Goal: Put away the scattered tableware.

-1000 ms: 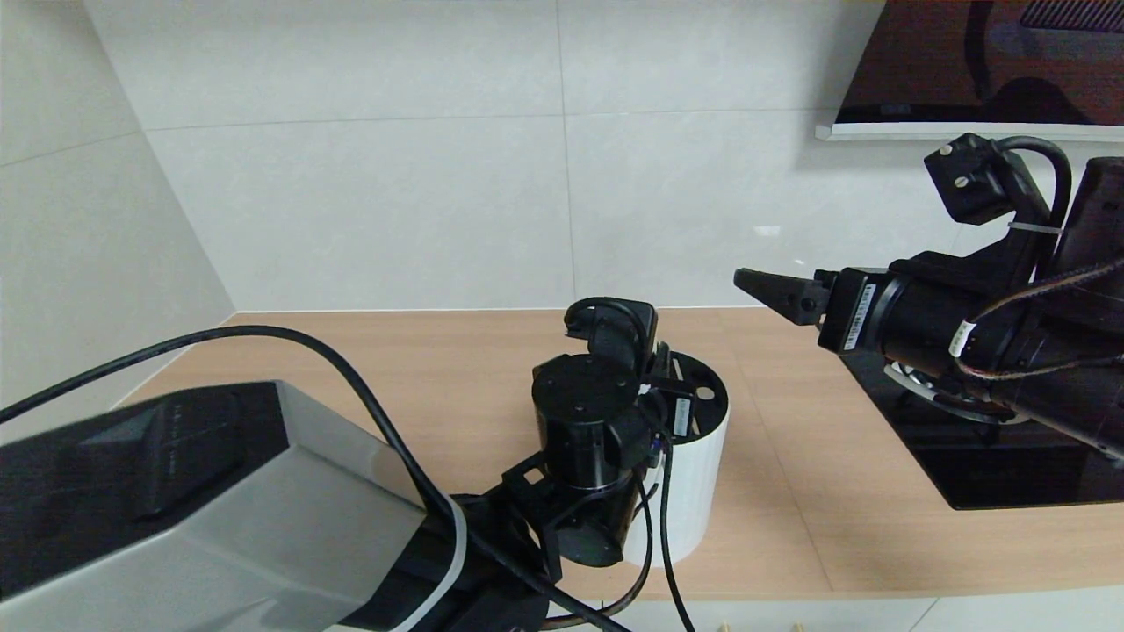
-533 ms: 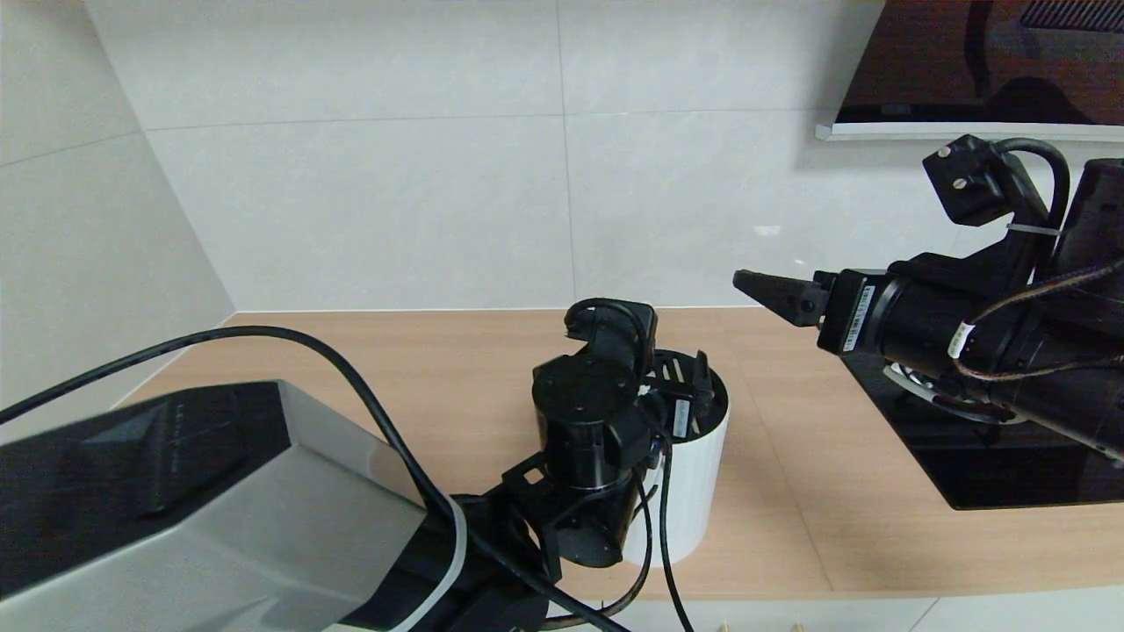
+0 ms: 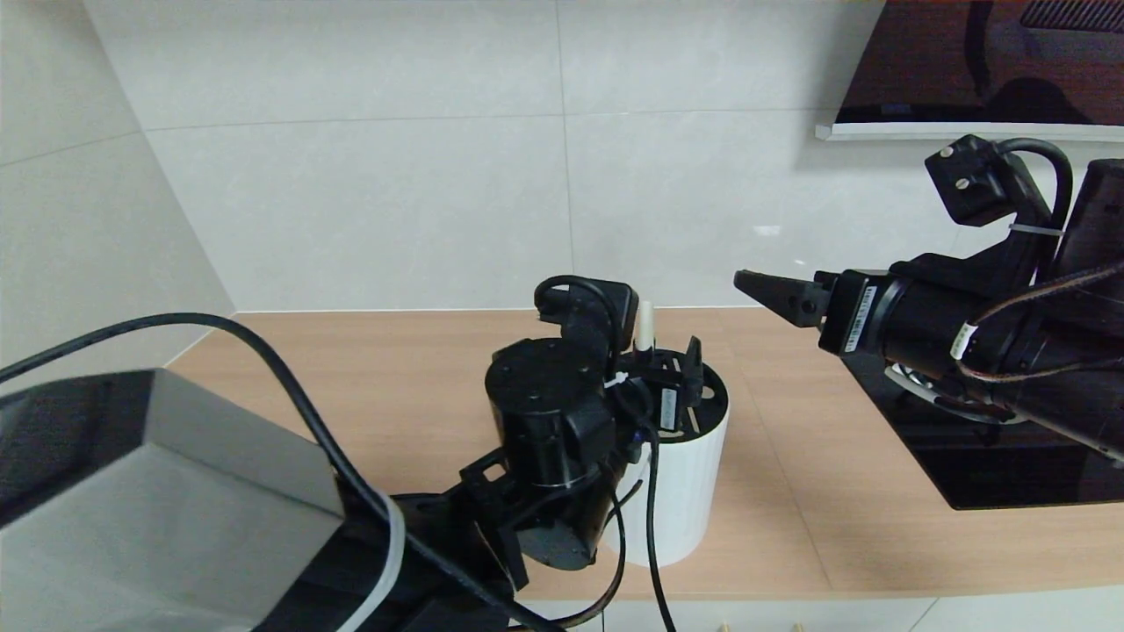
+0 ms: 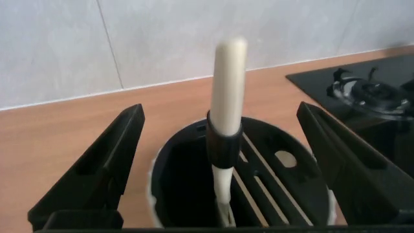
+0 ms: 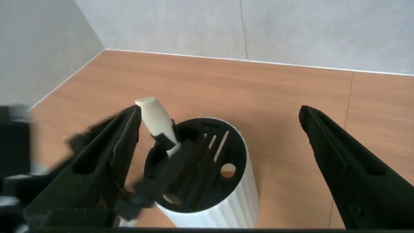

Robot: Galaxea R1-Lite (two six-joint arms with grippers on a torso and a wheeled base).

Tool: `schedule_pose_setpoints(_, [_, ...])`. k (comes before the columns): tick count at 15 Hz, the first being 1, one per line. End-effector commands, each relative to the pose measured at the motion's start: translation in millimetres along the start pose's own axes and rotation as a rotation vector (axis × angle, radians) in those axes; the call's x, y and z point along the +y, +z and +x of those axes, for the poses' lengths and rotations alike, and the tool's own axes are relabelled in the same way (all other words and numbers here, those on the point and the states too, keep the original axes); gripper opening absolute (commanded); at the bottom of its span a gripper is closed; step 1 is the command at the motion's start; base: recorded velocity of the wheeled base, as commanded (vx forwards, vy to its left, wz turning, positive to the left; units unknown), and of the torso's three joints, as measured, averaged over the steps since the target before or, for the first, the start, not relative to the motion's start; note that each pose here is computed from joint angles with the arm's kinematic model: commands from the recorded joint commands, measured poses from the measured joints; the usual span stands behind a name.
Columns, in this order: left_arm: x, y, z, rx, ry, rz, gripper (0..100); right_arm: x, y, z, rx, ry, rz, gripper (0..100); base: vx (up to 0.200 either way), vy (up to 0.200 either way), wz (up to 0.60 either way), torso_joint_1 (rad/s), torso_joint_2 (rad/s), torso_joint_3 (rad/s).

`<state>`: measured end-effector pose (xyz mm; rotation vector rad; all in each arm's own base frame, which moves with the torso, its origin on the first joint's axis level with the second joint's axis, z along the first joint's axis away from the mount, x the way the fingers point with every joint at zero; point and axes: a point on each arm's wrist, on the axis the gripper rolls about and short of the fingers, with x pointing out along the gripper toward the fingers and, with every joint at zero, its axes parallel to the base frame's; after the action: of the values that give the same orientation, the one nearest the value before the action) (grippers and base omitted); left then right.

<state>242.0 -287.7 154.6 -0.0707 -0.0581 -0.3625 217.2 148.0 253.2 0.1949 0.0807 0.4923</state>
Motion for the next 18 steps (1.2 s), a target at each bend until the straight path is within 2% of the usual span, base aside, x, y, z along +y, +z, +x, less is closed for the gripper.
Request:
schedule_pose_setpoints(1, [21.2,52.6,-37,-0.095,-0.077,-0.052,100,0,0,-2,-0.003,0.0,0.0,100,0.0,0.0,0.0,0.0,0.0,0.0])
schedule_pose_setpoints(2, [32.0,64.6,-49,-0.114,-0.1,-0.058,100,0,2,-3,-0.007,0.0,0.001,100,0.0,0.0,0.0,0.0,0.0,0.0])
schedule_pose_setpoints(3, [48.4,79.3,-61,-0.131,-0.105,-0.056,100,-1,3,-6,-0.011,-0.003,0.001,100,0.0,0.0,0.0,0.0,0.0,0.0])
schedule_pose_setpoints(4, [59.7,89.8,-70,-0.14,-0.108,-0.054,100,-1,5,-10,-0.02,-0.001,0.001,100,0.0,0.0,0.0,0.0,0.0,0.0])
schedule_pose_setpoints(5, [79.2,106.2,-85,-0.157,-0.116,-0.052,100,-1,10,-18,-0.038,0.001,-0.003,100,0.0,0.0,0.0,0.0,0.0,0.0])
schedule_pose_setpoints(6, [90.1,115.8,-99,-0.171,-0.136,-0.049,100,-3,15,-26,-0.061,-0.003,-0.01,100,0.0,0.0,0.0,0.0,0.0,0.0])
schedule_pose_setpoints(7, [105.4,126.4,-114,-0.206,-0.127,-0.051,100,-6,18,-40,-0.082,-0.009,-0.02,100,0.0,0.0,0.0,0.0,0.0,0.0])
schedule_pose_setpoints(8, [111.0,128.0,-119,-0.215,-0.115,-0.051,100,-7,18,-44,-0.083,-0.014,-0.023,100,0.0,0.0,0.0,0.0,0.0,0.0])
schedule_pose_setpoints(9, [136.9,135.0,-146,-0.255,-0.063,-0.04,100,-22,13,-66,-0.094,-0.073,-0.03,100,0.0,0.0,0.0,0.0,0.0,0.0])
schedule_pose_setpoints(11, [153.0,135.5,-191,-0.244,-0.032,-0.03,100,-33,8,-104,-0.133,-0.103,-0.03,100,0.0,0.0,0.0,0.0,0.0,0.0])
schedule_pose_setpoints(12, [156.7,133.5,-208,-0.23,-0.032,-0.027,100,-34,3,-116,-0.142,-0.102,-0.03,100,0.0,0.0,0.0,0.0,0.0,0.0])
schedule_pose_setpoints(13, [166.3,122.9,-246,-0.171,-0.019,-0.011,100,-35,-8,-150,-0.181,-0.092,-0.032,100,0.0,0.0,0.0,0.0,0.0,0.0])
schedule_pose_setpoints(14, [171.8,117.5,-265,-0.144,0.008,-0.002,100,-36,-14,-166,-0.198,-0.091,-0.034,100,0.0,0.0,0.0,0.0,0.0,0.0])
schedule_pose_setpoints(15, [179.0,106.3,-299,-0.094,0.048,0.014,100,-38,-23,-195,-0.224,-0.114,-0.05,100,0.0,0.0,0.0,0.0,0.0,0.0])
schedule_pose_setpoints(17, [181.9,93.0,-335,-0.08,0.107,0.027,100,-39,-34,-235,-0.233,-0.162,-0.068,100,0.0,0.0,0.0,0.0,0.0,0.0])
schedule_pose_setpoints(18, [181.1,87.6,-348,-0.095,0.143,0.032,100,-39,-40,-253,-0.238,-0.194,-0.084,100,0.0,0.0,0.0,0.0,0.0,0.0])
